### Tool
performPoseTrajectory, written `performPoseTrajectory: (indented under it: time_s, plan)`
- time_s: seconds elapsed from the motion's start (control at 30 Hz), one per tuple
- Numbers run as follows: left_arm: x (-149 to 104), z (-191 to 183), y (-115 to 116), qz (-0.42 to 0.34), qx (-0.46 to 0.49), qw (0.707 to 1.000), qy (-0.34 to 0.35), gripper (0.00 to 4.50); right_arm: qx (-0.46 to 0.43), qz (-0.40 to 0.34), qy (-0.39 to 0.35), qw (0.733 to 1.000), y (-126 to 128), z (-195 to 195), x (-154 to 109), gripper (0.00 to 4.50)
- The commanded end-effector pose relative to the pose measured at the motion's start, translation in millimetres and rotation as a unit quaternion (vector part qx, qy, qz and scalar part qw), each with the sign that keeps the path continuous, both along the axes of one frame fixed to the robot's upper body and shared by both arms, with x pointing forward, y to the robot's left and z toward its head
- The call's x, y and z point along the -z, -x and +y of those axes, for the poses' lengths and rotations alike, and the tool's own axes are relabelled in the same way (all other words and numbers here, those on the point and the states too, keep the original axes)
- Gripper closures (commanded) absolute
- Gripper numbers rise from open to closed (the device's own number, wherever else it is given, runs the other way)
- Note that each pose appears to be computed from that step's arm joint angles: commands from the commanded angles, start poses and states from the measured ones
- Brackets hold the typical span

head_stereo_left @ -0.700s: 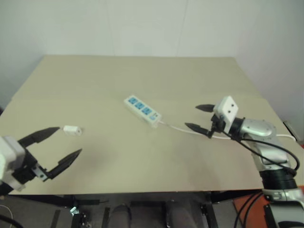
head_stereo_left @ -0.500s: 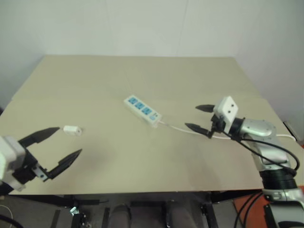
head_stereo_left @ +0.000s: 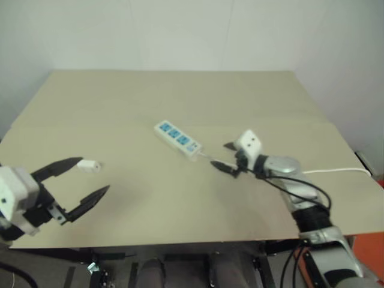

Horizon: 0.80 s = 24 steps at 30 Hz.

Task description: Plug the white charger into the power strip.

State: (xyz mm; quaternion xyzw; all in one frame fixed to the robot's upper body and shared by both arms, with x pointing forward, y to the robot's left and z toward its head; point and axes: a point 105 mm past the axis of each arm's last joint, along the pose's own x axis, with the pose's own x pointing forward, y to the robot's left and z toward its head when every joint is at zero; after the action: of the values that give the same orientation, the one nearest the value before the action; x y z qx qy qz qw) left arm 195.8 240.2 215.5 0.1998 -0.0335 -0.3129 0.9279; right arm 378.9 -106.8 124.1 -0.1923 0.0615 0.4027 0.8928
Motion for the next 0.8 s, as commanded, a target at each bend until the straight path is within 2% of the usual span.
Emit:
performPoseTrajectory:
  time_s: [0.03, 0.13, 0.5, 0.57, 0.7, 0.8]
  plan:
    - [-4, -3, 0, -0.015, 0.003, 1.0, -0.011, 0.0, 0.015, -0.005, 0.031, 0.999, -11, 4, -2, 0.03]
    - [-3, -4, 0, -0.016, 0.004, 1.0, -0.01, 0.0, 0.019, 0.014, 0.047, 0.999, -15, 8, 10, 0.65]
    - [-4, -7, 0, -0.019, 0.006, 1.0, -0.01, 0.0, -0.051, 0.027, 0.037, 0.998, 9, 28, 16, 4.47]
    - [-4, -8, 0, -0.019, 0.007, 1.0, -0.009, 0.0, -0.068, 0.031, 0.038, 0.996, 16, 28, 17, 4.49]
    - [-4, -9, 0, -0.018, 0.01, 1.0, -0.008, 0.0, -0.135, 0.058, 0.043, 0.988, 49, 11, 19, 4.49]
    - [-3, -9, -3, -0.016, 0.014, 1.0, -0.007, 0.0, -0.112, 0.051, 0.073, 0.99, 50, -5, 29, 4.49]
